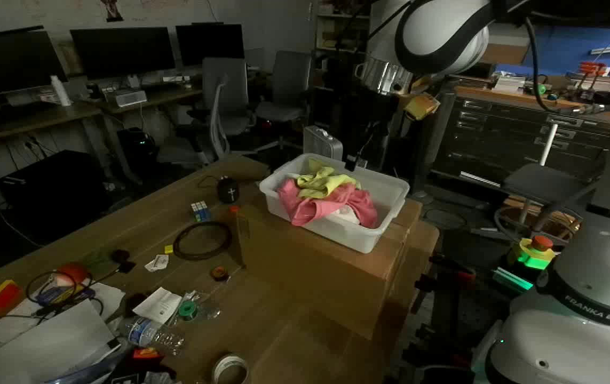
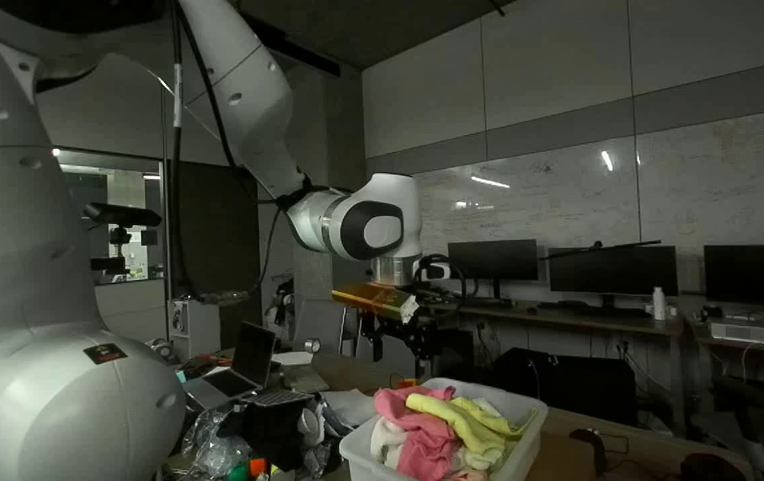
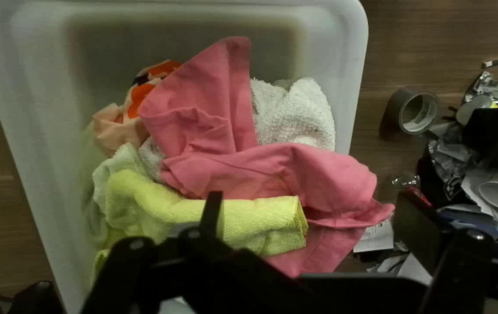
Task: Remove the clothes from the white storage container
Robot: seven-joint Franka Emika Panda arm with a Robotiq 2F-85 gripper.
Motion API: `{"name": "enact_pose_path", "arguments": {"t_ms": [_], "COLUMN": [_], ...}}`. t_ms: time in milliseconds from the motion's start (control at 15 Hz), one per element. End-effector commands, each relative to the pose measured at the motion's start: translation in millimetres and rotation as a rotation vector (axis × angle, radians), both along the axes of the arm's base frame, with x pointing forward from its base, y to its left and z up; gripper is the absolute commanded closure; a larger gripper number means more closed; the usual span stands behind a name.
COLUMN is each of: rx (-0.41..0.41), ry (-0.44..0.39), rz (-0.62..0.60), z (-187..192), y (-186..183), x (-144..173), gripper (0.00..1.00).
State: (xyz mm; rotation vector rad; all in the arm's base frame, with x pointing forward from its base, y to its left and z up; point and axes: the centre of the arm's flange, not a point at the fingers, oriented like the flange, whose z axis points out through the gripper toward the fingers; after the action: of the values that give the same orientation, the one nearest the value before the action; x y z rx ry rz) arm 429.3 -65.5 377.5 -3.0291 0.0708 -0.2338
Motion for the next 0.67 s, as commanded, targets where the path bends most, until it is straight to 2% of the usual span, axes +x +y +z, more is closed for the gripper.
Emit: {"name": "enact_pose_path", "arguments": {"t_ms": [0,600], "rx": [0.0,-0.03], "ry": [-0.002,0.009], "rz": [0.0,-0.022], "z": [0.7,14.0], "y": [-0.1,-2.8], "x": [0.4,11.3], "gripper": [0.0,0.0]}}
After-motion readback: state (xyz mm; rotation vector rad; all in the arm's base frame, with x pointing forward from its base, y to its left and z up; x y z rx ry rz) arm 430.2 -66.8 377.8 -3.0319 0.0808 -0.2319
